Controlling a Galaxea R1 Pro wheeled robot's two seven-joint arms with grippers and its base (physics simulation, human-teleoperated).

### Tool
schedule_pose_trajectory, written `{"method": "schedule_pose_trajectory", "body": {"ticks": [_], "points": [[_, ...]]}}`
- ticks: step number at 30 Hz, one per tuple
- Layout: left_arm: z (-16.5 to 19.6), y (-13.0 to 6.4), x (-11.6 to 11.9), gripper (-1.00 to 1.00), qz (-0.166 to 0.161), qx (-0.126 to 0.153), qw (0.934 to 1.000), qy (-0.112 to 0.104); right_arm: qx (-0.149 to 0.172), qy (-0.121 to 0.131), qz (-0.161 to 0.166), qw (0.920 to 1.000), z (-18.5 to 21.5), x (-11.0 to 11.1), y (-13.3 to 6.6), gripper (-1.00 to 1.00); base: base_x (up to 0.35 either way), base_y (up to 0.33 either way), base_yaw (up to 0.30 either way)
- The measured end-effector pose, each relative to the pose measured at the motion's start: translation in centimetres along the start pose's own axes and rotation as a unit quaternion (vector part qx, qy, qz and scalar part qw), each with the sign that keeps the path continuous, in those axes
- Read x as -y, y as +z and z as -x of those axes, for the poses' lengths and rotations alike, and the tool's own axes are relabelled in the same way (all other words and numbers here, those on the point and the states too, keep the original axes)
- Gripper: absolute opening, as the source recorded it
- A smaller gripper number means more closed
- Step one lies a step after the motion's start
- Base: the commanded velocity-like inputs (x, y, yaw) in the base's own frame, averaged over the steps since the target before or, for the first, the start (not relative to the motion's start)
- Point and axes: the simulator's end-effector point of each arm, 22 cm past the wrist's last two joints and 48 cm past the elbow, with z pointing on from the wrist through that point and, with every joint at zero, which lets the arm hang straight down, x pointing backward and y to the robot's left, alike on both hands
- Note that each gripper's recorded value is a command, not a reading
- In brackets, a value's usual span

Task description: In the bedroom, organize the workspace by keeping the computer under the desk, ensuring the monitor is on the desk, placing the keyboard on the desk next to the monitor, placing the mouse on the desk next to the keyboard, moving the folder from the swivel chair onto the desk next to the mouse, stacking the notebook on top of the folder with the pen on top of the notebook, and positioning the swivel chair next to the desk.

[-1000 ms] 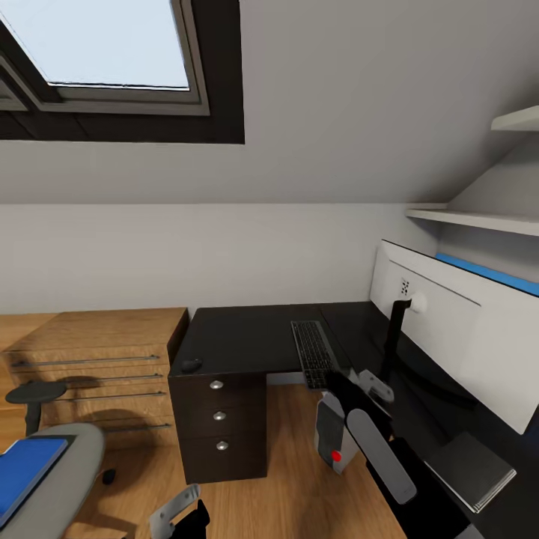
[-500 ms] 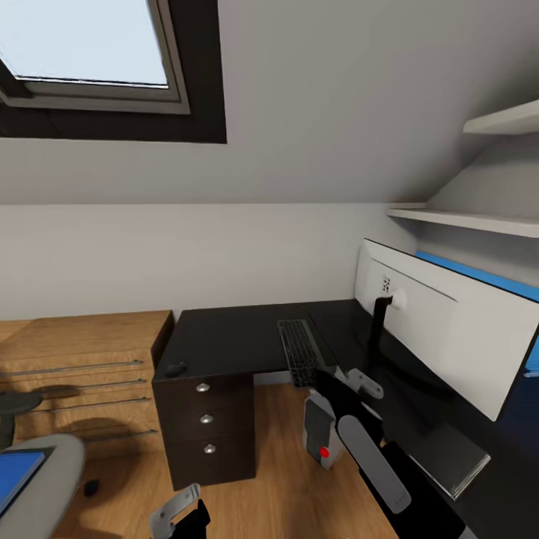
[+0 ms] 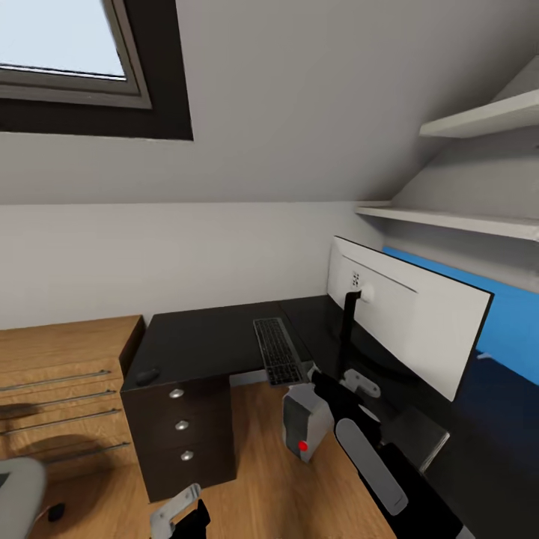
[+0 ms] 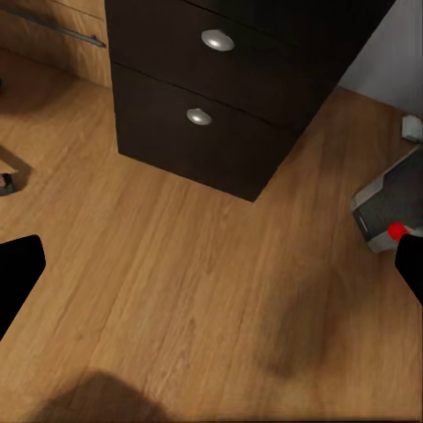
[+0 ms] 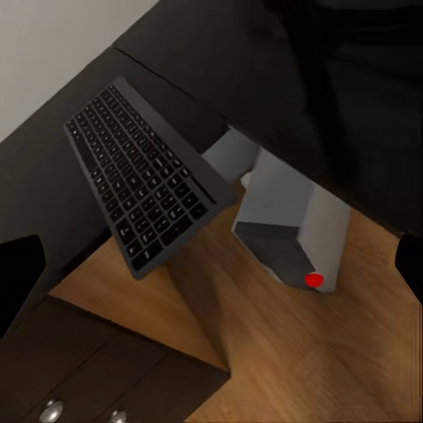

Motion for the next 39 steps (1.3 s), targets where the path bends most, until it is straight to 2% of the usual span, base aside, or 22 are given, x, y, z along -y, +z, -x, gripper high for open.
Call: {"method": "schedule_pose_trajectory", "body": {"ticks": [3,4,6,22,28,34,39], "points": [[-0.1,0.0,0.0,1.00,0.000,-0.001,1.0000,0.000,0.002,-0.008,-0.003,1.0000,-0.1,0.2,0.2,1.00,0.000,0.000,-0.156],[-0.1,0.1,0.0,1.00,0.000,-0.002,1.0000,0.001,0.011,-0.024,-0.007,0.9996,0.0,0.6,0.5,1.00,0.000,0.000,-0.141],[-0.2,0.1,0.0,1.00,0.001,-0.003,1.0000,0.001,0.012,-0.033,-0.009,0.9993,-0.2,0.9,0.9,1.00,0.000,0.000,-0.112],[-0.3,0.2,-0.1,1.00,0.002,-0.005,1.0000,0.001,0.024,-0.088,-0.030,0.9954,-1.2,2.5,2.0,1.00,0.000,0.000,-0.020],[-0.3,0.2,-0.1,1.00,0.002,-0.005,1.0000,0.001,0.035,-0.112,-0.036,0.9924,-1.5,2.4,2.2,1.00,0.000,0.000,0.000],[-0.3,0.2,-0.1,1.00,0.002,-0.005,1.0000,0.001,0.046,-0.127,-0.038,0.9902,-1.4,1.8,2.0,1.00,0.000,0.000,-0.004],[-0.3,0.1,-0.1,1.00,0.001,-0.004,1.0000,0.001,0.047,-0.127,-0.039,0.9899,-1.3,1.8,2.0,1.00,0.000,0.000,-0.106]]}}
